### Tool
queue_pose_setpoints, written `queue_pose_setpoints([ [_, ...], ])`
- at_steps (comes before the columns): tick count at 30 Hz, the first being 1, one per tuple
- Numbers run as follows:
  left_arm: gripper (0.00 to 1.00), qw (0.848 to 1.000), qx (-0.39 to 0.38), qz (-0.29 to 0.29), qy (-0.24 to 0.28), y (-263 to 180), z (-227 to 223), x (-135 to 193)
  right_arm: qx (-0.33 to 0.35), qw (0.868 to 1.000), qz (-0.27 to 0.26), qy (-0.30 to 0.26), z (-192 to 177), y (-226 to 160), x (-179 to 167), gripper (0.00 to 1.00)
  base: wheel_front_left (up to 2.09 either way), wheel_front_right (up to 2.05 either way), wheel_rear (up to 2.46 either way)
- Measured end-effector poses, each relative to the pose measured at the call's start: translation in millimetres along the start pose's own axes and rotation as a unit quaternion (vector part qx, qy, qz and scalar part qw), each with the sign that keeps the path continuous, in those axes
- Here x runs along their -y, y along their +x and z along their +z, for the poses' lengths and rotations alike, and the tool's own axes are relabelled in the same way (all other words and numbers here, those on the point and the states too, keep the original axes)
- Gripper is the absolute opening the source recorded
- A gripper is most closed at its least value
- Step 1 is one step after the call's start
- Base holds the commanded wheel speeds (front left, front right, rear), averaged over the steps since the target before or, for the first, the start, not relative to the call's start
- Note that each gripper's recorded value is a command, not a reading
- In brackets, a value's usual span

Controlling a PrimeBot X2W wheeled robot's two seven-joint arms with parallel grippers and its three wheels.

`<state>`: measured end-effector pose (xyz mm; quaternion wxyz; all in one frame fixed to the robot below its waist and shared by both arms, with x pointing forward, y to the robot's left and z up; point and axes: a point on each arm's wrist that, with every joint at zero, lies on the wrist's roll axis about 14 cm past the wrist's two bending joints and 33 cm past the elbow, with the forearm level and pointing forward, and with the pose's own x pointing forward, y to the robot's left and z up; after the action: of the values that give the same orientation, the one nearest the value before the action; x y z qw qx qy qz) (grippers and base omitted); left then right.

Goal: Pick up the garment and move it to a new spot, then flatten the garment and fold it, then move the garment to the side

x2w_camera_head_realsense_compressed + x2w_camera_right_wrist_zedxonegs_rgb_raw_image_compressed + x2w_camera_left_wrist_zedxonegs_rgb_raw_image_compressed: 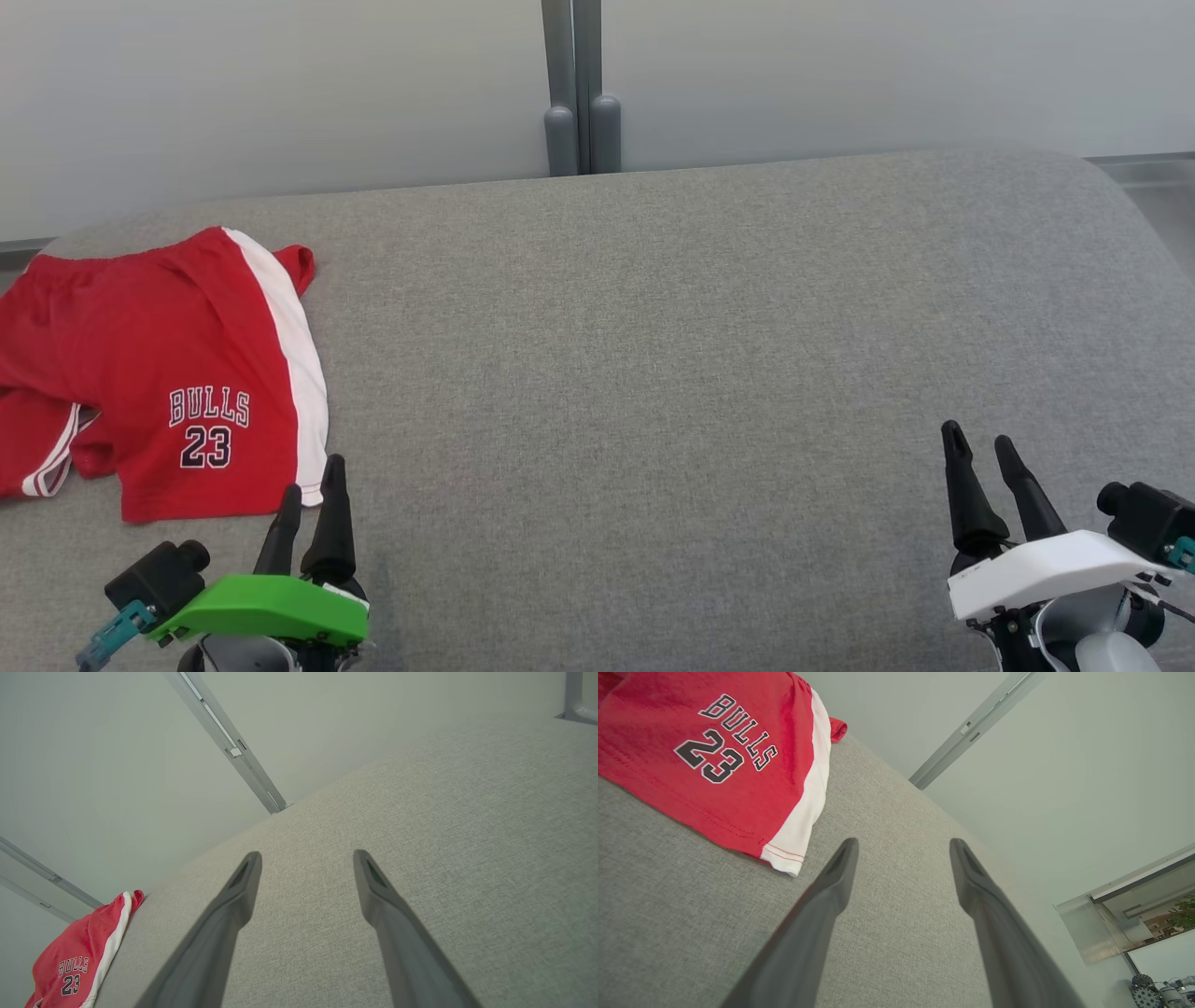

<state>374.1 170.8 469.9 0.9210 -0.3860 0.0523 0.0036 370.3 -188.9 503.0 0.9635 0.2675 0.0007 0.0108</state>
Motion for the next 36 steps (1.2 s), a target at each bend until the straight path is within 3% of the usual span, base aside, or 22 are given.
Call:
queue_pose_setpoints([
  [22, 1.00, 0.989, 0.003, -0.010, 0.149, -4.0, 1.2, -4.3, -0.004, 0.989, 0.011, -0.146, -4.7, -3.2, 4.9, 1.00, 0.00, 0.00, 0.00],
  [36, 1.00, 0.979, -0.013, -0.016, 0.204, -9.0, -11.3, -7.9, -0.006, 0.976, 0.022, -0.216, -9.0, -9.2, 4.0, 1.00, 0.00, 0.00, 0.00],
])
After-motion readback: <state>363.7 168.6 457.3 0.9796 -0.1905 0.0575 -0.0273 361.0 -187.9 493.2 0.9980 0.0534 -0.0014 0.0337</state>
